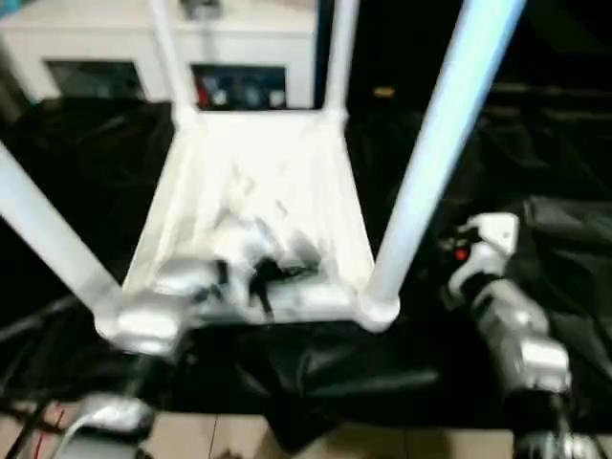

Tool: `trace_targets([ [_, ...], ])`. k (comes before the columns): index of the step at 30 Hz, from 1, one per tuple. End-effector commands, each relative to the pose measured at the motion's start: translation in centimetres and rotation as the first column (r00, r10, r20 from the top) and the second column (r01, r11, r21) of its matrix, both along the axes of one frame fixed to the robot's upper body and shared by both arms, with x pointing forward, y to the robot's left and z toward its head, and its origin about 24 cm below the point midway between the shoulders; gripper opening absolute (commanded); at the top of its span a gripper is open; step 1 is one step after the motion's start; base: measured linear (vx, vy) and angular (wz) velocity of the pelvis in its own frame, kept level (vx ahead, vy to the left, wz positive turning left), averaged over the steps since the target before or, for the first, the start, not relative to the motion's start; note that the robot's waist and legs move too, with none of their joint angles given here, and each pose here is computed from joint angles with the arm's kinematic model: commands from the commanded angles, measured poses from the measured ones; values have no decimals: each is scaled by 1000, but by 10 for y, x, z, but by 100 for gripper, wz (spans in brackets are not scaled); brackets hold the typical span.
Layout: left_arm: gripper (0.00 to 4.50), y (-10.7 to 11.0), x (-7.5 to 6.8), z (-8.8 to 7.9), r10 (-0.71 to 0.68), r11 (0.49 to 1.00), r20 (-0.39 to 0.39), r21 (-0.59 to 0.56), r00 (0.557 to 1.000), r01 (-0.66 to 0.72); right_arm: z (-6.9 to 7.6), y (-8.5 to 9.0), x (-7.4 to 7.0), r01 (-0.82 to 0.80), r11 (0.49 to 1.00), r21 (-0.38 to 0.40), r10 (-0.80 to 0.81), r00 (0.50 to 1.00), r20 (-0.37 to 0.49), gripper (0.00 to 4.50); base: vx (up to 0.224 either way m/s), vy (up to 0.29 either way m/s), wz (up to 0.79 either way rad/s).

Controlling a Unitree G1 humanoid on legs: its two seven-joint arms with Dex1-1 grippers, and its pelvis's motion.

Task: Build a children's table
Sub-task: Rotate leg to tighten, then move to table

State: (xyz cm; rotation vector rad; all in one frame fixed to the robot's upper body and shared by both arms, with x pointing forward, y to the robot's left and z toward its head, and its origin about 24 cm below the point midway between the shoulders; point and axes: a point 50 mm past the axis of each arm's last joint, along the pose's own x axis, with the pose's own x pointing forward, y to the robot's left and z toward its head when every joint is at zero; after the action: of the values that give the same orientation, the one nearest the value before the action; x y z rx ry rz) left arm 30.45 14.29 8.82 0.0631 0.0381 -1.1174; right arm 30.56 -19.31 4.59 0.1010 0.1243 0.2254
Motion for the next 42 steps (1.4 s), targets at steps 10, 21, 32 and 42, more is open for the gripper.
trace_targets([
  [10, 188, 41, -15, 0, 679, 733, 45, -99, 733, -673, 0, 17, -22, 96, 995, 21, -96, 995, -15, 450, 0, 0, 0],
  [21, 259, 24, -42, -6, 620, 783, 10, -71, 784, -618, -5, 42, -42, -212, 977, 19, 212, 972, -103, 450, 0, 0, 0],
  [32, 277, 27, -38, -18, 734, 671, -63, -89, 677, -736, -5, -3, -32, 108, 994, -33, -111, 987, -112, 450, 0, 0, 0],
  [42, 287, 51, -43, -19, 837, 548, 13, -28, 548, -836, 4, -12, -32, 163, 987, -14, -164, 985, -55, 450, 0, 0, 0],
])
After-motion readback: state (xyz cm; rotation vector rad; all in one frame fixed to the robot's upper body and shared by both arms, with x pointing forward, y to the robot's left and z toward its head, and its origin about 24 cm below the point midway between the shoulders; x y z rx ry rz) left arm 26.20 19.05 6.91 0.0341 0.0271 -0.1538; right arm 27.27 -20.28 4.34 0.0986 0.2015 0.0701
